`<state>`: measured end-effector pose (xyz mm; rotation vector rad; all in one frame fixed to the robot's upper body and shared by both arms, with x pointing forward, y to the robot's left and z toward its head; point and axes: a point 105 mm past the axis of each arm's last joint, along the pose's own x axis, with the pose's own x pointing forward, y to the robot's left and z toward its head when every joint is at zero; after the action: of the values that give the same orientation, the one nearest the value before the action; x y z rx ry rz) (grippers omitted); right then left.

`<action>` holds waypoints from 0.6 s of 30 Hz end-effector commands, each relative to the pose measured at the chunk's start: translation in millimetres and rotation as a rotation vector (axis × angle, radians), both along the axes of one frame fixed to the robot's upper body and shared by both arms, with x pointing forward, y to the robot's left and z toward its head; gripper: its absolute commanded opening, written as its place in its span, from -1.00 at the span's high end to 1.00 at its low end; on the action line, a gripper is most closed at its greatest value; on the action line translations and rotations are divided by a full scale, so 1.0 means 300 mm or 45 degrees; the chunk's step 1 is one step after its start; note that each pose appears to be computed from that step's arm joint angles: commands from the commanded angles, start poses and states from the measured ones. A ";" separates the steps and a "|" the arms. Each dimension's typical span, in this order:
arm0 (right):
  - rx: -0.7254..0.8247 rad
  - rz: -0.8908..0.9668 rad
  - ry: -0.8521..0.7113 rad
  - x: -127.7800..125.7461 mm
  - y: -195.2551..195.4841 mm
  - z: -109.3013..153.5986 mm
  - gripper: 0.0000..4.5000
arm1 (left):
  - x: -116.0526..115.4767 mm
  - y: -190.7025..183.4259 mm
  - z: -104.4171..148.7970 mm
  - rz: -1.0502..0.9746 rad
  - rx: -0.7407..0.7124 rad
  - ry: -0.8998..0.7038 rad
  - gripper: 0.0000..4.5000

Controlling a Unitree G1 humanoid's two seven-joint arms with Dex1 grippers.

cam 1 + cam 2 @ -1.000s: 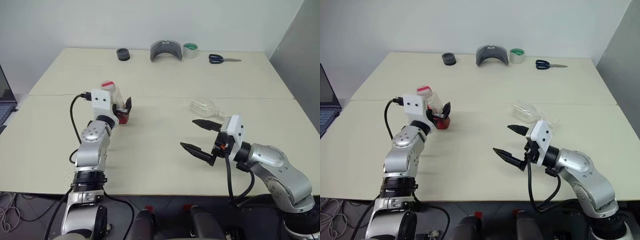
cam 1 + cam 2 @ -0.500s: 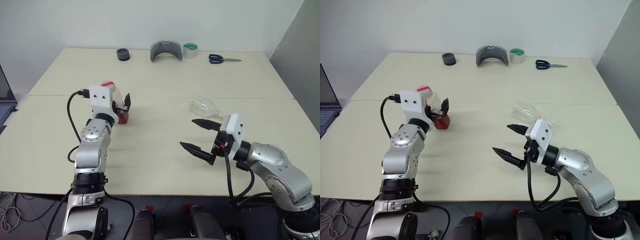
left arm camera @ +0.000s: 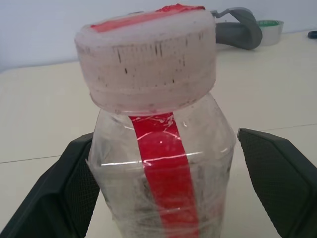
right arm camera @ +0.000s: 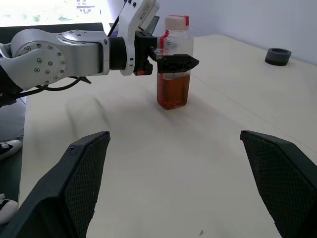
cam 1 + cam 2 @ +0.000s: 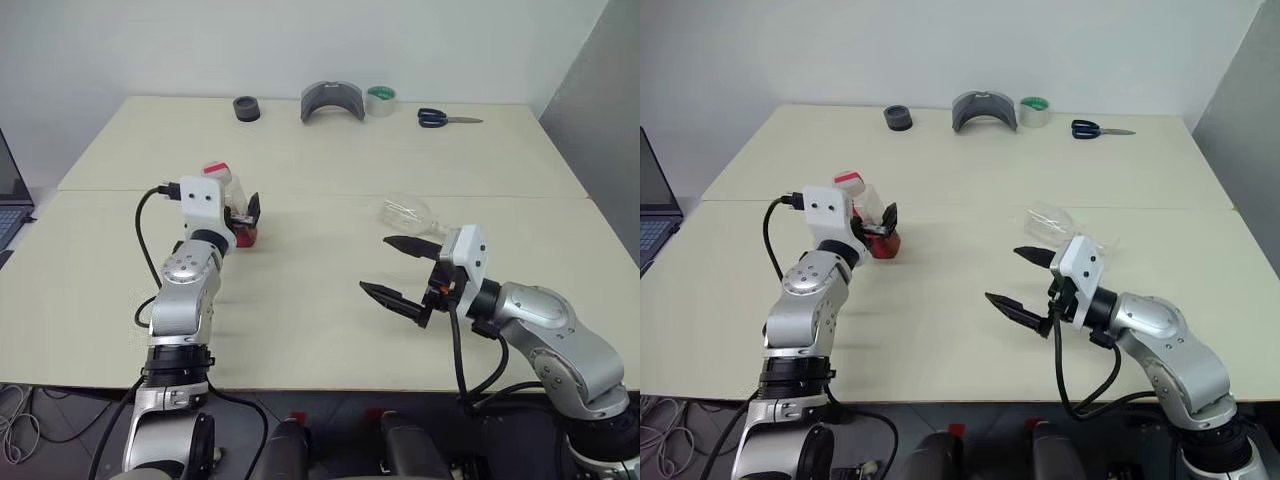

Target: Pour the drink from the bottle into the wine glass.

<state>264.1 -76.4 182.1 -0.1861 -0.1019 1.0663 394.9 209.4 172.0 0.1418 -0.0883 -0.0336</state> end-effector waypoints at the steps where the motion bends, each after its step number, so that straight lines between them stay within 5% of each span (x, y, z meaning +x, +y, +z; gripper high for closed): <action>1: 0.009 0.018 -0.050 -0.006 0.005 0.036 -1.00 | 0.001 0.009 0.061 0.007 0.015 -0.084 -0.99; 7: 0.003 0.018 -0.050 -0.005 0.006 0.037 -1.00 | 0.003 0.007 0.065 0.003 0.021 -0.090 -0.99; 16: 0.003 0.019 -0.052 -0.003 0.008 0.039 -1.00 | 0.003 -0.005 0.081 -0.011 0.026 -0.124 0.10; 18: 0.003 0.020 -0.053 -0.003 0.009 0.040 -1.00 | 0.002 -0.006 0.082 -0.013 0.025 -0.127 0.18</action>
<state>265.7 -75.4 184.6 -0.1937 -0.1006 1.0673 396.1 209.2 174.3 0.1466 -0.1060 -0.0355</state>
